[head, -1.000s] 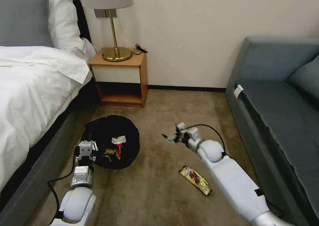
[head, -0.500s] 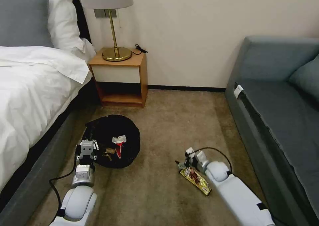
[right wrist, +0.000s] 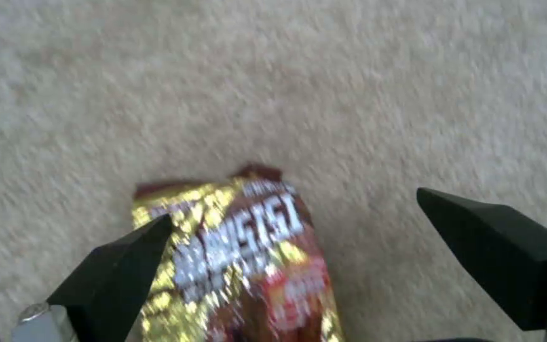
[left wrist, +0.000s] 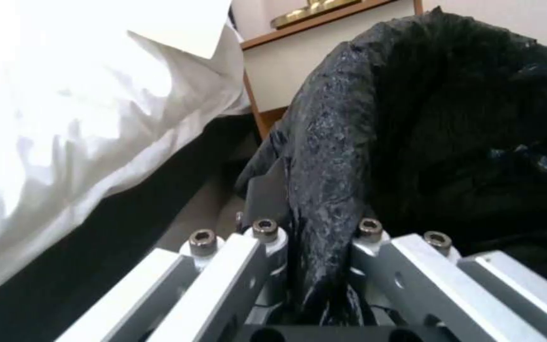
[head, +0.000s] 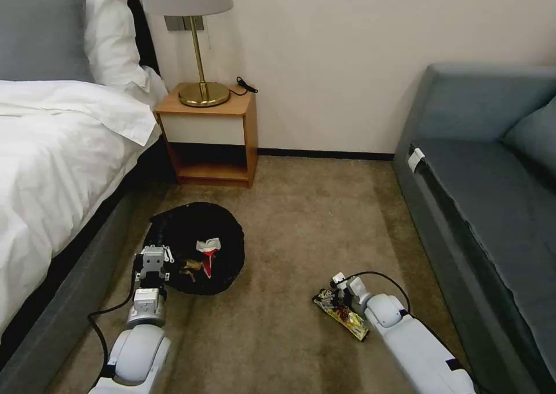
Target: Pick up the trash bin, then pick up the garbage on the floor and place it into the trash bin.
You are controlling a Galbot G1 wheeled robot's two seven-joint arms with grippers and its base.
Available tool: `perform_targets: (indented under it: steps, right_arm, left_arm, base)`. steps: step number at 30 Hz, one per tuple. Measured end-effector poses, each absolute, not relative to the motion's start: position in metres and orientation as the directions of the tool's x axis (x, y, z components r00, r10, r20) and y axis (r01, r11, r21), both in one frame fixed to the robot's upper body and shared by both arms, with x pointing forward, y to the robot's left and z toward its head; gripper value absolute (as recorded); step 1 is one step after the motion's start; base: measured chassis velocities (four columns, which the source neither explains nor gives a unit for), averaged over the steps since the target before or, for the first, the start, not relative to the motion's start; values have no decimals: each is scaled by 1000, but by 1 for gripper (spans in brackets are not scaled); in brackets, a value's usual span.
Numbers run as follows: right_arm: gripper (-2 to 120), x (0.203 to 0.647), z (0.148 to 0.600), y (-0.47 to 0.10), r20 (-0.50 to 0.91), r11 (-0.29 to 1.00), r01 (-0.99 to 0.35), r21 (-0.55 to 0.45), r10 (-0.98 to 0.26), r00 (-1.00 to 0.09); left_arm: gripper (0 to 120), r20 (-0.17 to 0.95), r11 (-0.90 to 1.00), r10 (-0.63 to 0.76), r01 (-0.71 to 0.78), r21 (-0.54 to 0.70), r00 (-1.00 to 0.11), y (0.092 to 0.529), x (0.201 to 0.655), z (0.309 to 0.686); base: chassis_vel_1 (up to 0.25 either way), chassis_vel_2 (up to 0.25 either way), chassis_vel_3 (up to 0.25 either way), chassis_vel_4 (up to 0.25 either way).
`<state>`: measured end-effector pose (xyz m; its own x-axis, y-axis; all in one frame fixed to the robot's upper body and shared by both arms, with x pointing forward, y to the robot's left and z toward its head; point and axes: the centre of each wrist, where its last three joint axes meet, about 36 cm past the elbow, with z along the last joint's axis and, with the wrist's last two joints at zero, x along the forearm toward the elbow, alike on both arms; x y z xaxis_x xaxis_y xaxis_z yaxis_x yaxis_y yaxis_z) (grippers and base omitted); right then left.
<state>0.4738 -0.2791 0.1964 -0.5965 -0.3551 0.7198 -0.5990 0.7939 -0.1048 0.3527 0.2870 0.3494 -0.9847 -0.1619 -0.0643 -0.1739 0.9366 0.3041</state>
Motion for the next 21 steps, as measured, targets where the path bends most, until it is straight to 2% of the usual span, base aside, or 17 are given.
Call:
perform_targets:
  steps: [14, 16, 17, 21]
  right_arm:
    - [100, 475, 181, -291, 747, 808, -580, -101, -324, -581]
    - [91, 474, 180, -293, 749, 808, -582, -91, -330, -575]
    - [91, 474, 180, -293, 749, 808, -582, -91, -330, -575]
    - [74, 474, 181, -294, 747, 803, -591, -75, -347, -566]
  left_arm:
    - [5, -66, 937, -143, -156, 312, -988, 290, 354, 345]
    - [5, -67, 938, -141, -155, 312, -988, 290, 355, 345]
    - [5, -67, 938, -141, -155, 312, -988, 290, 355, 345]
    - [5, -62, 938, -139, -152, 311, -988, 290, 354, 343]
  base:
    - [0, 0, 0, 0]
    - [0, 0, 0, 0]
    - [0, 0, 0, 0]
    - [0, 0, 0, 0]
